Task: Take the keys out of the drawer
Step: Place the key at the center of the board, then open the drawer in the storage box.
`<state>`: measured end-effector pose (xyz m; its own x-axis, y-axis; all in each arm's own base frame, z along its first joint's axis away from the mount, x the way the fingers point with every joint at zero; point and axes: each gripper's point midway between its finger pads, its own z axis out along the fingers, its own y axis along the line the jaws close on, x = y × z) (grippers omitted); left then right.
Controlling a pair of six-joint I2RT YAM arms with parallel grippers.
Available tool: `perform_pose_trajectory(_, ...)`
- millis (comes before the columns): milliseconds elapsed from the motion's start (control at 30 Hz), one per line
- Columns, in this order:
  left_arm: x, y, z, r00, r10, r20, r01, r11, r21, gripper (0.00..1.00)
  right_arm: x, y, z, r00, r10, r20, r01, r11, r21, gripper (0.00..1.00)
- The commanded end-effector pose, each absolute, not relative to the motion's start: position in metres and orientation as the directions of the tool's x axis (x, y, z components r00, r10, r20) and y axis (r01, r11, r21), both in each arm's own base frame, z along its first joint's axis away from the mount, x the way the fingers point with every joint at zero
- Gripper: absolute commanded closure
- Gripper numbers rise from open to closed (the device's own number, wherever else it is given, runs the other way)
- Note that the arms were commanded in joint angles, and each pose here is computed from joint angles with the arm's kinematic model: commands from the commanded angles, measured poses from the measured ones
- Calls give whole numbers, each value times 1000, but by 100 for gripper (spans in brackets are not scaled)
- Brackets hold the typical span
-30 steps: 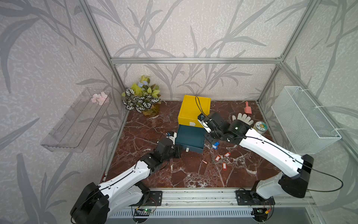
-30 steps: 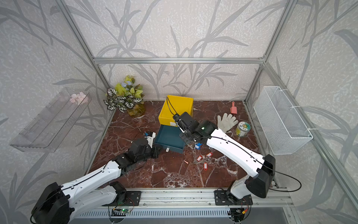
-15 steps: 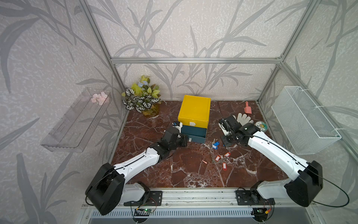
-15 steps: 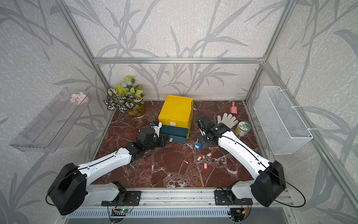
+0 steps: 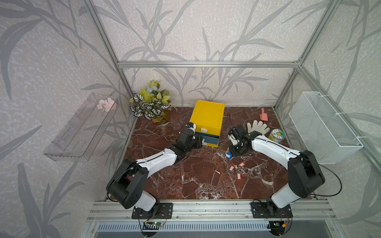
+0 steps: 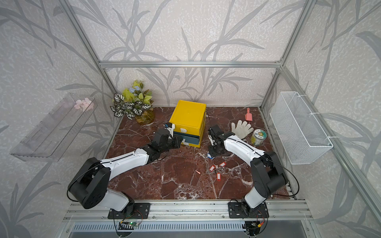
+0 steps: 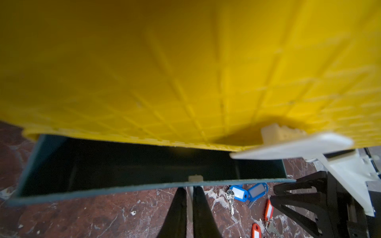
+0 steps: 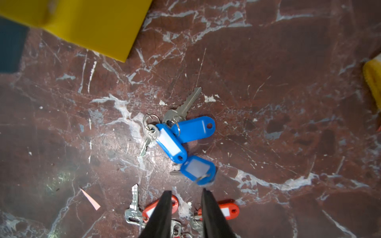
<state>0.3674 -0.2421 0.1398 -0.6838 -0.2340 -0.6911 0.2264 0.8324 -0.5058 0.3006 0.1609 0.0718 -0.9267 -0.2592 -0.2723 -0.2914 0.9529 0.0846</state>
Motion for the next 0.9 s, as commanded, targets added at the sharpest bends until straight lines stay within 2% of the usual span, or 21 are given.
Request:
perform_pose_trajectory(0, 390, -245, 169, -604, -288, -743, 246, 819, -518, 86, 314, 166, 86, -917, -227, -327, -279, 953, 119, 65)
perform_pose_trajectory(200, 391, -245, 165, -606, -359, -710, 210, 789, -578, 84, 320, 167, 114, -897, -200, -394, -277, 949, 150, 65)
perform_pose_trajectory(300, 378, -235, 160, -600, -412, -686, 178, 768, -616, 84, 331, 178, 149, -856, -201, -477, -318, 931, 180, 67)
perform_pose_trajectory(467, 343, -199, 135, -620, -432, -655, 61, 806, -589, 86, 359, 201, 224, -760, -173, -627, -389, 894, 224, 71)
perform_pose_trajectory(600, 331, -196, 117, -671, -414, -614, 30, 813, -581, 87, 380, 219, 273, -670, -175, -721, -441, 876, 197, 71)
perform_pose_trajectory(733, 344, -225, 123, -703, -399, -589, 101, 764, -637, 87, 409, 250, 291, -656, -190, -730, -492, 841, 223, 74)
perform_pose_trajectory(867, 363, -243, 140, -688, -381, -617, 168, 744, -647, 88, 435, 276, 270, -686, -208, -698, -509, 822, 255, 80)
